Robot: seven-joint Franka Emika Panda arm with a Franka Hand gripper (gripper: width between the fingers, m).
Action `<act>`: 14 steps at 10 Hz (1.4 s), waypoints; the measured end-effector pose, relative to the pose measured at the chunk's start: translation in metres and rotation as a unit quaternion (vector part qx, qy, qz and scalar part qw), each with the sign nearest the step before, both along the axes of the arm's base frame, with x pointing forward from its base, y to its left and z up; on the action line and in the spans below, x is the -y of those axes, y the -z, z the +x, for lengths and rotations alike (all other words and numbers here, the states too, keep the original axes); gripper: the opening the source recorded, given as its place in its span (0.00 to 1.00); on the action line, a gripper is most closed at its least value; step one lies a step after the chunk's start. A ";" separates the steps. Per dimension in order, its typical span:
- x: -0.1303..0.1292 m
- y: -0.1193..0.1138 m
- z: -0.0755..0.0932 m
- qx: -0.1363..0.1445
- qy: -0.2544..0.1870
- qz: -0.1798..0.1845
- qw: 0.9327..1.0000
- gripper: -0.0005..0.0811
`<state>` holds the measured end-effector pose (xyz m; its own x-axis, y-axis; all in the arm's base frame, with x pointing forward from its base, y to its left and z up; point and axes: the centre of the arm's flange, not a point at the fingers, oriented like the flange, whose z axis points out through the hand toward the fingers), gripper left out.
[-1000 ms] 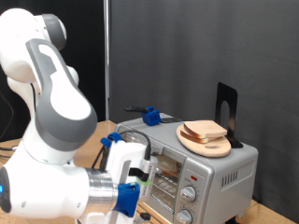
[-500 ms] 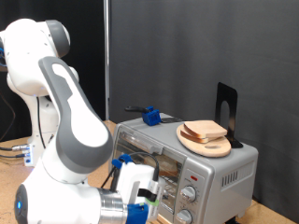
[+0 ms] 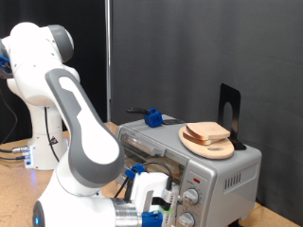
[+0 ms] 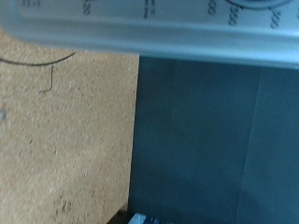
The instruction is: Make a piece of toast with the oven
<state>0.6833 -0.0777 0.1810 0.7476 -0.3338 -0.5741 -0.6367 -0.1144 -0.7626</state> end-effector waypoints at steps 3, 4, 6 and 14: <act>-0.016 0.016 -0.006 -0.015 -0.009 0.000 1.000 1.00; -0.021 0.020 -0.007 -0.017 -0.010 -0.002 1.000 1.00; -0.027 0.023 -0.007 -0.018 -0.009 -0.004 1.000 1.00; -0.041 0.022 -0.007 -0.022 -0.009 0.010 1.000 0.72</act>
